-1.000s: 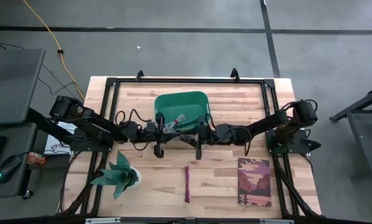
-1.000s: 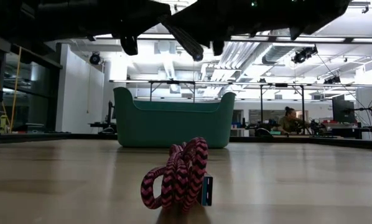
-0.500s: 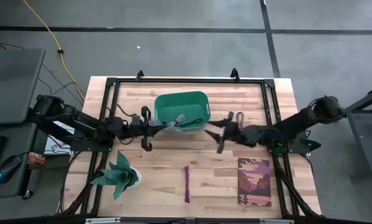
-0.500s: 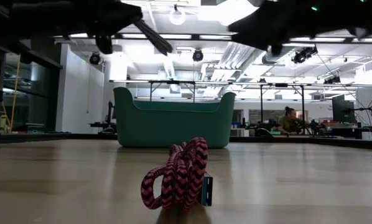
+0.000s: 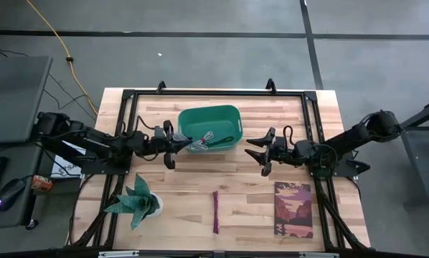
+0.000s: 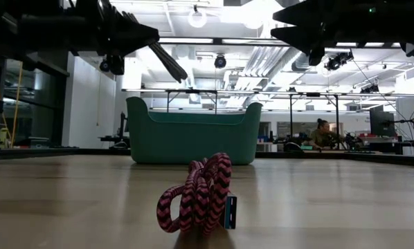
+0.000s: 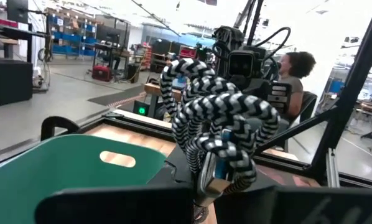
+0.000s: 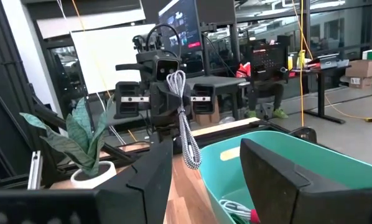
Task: Pick and place USB-C Cables
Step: Put the white and black charger cable into the green bin
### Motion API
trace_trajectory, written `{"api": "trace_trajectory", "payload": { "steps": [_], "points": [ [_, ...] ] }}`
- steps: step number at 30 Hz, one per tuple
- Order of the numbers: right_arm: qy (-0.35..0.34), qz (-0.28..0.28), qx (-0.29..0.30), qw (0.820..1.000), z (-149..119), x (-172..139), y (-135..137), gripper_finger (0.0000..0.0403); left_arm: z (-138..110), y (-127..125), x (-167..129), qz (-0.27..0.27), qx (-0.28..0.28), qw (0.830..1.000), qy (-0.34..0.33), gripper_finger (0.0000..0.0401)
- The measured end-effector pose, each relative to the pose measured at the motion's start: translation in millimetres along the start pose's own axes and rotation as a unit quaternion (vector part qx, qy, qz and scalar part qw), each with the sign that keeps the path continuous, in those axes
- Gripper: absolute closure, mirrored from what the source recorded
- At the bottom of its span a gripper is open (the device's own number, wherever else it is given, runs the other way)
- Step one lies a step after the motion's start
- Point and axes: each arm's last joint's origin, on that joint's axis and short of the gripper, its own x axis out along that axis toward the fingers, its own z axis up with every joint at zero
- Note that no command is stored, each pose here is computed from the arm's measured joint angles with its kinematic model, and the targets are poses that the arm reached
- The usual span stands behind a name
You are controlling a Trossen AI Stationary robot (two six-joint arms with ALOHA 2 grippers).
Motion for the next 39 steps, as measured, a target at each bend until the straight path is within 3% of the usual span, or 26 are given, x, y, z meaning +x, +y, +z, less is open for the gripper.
{"api": "trace_trajectory", "payload": {
  "steps": [8, 12, 16, 22, 29, 33, 39],
  "points": [
    [-0.002, 0.000, 0.001, 1.000, 0, 0, 0, 0.0224, 9, -2, 10, 0.014, -0.005, 1.000, 0.004, 0.0401],
    [-0.003, -0.003, 0.000, 1.000, 1, 0, 0, 0.0224, 37, 3, 45, 0.064, 0.036, 0.993, 0.093, 0.0401],
    [-0.003, -0.004, 0.002, 1.000, 1, 0, 0, 0.0224, 60, 15, 81, 0.123, 0.084, 0.957, 0.248, 0.0401],
    [0.000, -0.002, 0.009, 1.000, 0, 0, 0, 0.0224, 70, 34, 125, 0.148, 0.097, 0.897, 0.406, 0.0401],
    [0.003, -0.001, 0.008, 1.000, -1, 0, 0, 0.0224, 59, 49, 164, 0.144, 0.101, 0.844, 0.506, 0.0401],
    [0.004, -0.001, 0.008, 1.000, -1, 0, 0, 0.0224, 47, 55, 182, 0.134, 0.090, 0.830, 0.534, 0.0401],
    [0.009, 0.000, 0.017, 1.000, -2, 0, 0, 0.0224, 8, 68, 194, 0.137, 0.083, 0.798, 0.581, 0.0401]
  ]
}}
